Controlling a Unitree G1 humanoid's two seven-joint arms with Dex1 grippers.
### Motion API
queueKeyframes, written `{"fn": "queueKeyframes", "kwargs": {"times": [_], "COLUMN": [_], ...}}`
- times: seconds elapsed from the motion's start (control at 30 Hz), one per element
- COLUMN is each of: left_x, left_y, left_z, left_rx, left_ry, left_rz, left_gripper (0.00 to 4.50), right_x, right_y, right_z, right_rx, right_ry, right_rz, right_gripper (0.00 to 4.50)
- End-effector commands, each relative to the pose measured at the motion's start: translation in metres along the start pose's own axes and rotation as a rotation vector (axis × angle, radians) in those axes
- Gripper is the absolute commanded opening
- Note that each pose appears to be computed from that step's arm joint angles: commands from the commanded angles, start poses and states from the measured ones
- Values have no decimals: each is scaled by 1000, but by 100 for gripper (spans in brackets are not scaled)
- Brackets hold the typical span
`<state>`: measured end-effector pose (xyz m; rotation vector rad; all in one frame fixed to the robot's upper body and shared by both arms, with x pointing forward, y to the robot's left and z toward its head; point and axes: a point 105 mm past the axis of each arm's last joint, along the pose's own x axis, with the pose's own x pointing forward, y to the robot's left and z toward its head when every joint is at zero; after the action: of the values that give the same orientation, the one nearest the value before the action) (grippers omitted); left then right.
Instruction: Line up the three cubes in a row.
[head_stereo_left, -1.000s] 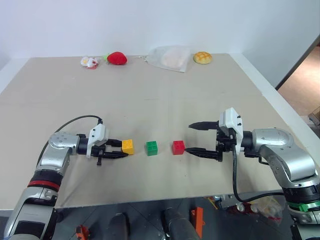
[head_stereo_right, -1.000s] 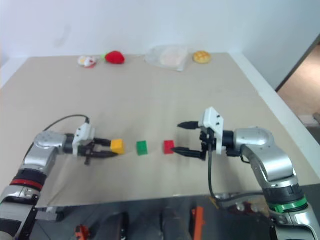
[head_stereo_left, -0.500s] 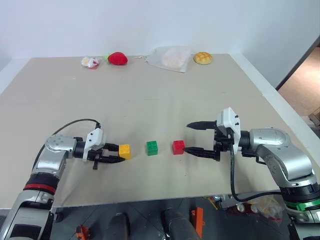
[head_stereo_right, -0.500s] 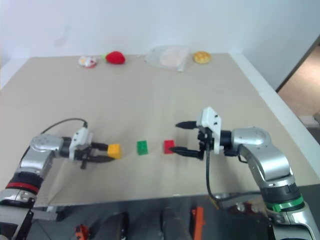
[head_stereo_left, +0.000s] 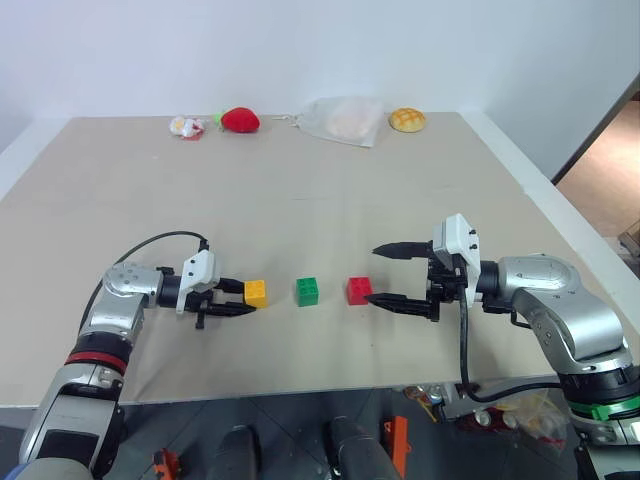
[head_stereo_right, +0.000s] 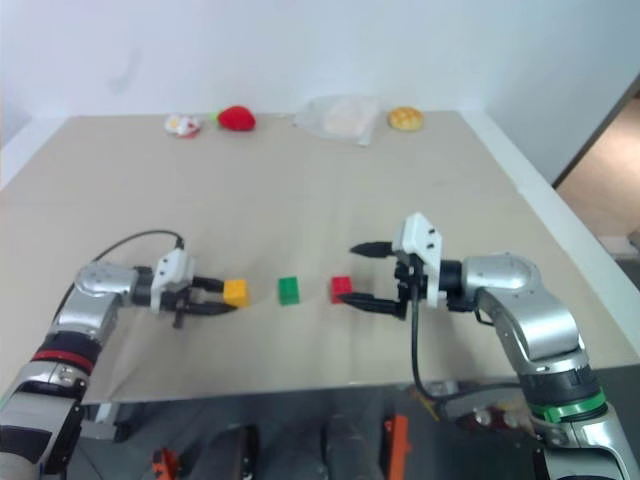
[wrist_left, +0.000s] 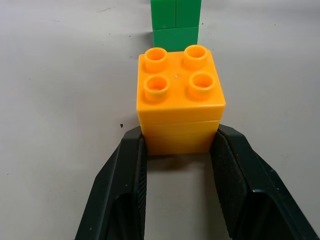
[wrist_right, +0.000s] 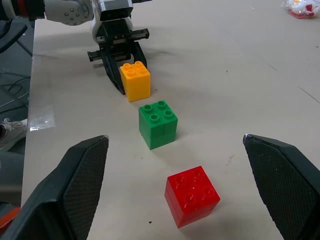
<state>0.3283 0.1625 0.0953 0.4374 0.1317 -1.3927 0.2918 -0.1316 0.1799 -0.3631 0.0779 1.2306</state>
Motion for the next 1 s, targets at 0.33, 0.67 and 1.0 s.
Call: {"fn": "queueKeyframes", "kwargs": {"times": [0.33,0.67,1.0], "left_x": [-15,-90,-119], "left_y": [4,-27,-11], "left_z": [9,10,18], "left_rx": [23,-99,-215], "left_ry": [0,105,48], "left_rz": [27,88,535], "left_gripper": [390,390,390], "right_x": [-3,-9,-31], "right_y": [-4,-12,-20], "right_z": [11,12,-33], "right_rx": [-36,-48,54], "right_ry": [-22,-16,86], "right_rz": [-18,-34,-103], "right_gripper": [450,450,450]}}
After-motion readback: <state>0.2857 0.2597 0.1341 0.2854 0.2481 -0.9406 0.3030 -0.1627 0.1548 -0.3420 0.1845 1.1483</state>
